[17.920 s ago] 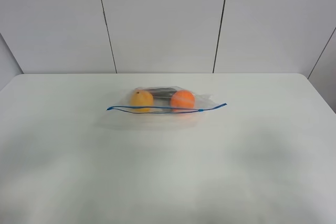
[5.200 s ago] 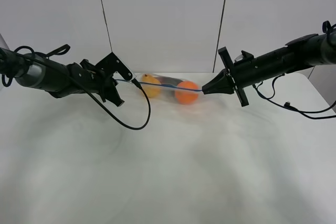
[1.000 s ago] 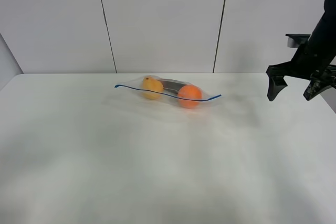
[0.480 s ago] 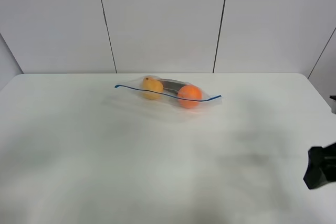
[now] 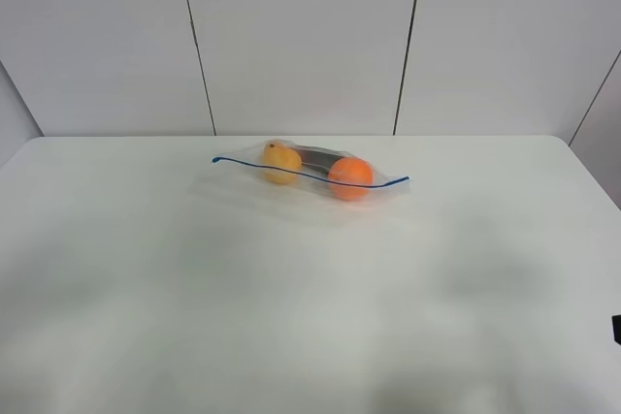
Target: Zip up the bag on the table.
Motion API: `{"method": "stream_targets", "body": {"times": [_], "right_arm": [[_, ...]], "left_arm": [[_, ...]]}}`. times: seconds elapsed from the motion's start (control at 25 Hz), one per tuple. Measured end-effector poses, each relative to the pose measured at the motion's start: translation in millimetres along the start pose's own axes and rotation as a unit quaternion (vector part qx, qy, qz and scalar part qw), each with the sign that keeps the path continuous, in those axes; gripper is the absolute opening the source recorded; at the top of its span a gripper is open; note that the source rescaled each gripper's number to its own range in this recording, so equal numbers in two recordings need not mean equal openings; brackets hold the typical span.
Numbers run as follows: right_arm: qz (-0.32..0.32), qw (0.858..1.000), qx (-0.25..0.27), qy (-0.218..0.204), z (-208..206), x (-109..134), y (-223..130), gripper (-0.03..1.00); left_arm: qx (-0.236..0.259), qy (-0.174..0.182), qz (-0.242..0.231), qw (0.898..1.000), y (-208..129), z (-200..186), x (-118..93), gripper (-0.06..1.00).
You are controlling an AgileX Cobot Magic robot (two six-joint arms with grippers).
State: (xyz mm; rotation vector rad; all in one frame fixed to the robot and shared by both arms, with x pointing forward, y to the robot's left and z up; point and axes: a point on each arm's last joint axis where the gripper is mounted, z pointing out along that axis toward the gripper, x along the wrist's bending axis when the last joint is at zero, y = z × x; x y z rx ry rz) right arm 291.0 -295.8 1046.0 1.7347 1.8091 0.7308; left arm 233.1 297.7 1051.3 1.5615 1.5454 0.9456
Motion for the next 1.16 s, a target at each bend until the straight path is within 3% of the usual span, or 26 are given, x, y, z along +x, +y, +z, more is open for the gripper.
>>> {"method": "stream_targets", "body": {"times": [0.56,1.16], "right_arm": [[-0.019,0.985,-0.174,-0.002,-44,4,-34,1.00],[-0.020,0.984,-0.178,-0.002,-45,4,-35,1.00]], "left_arm": [[0.000,0.000,0.000,1.000,0,0,0,1.00],[0.000,0.000,0.000,1.000,0,0,0,1.00]]}}
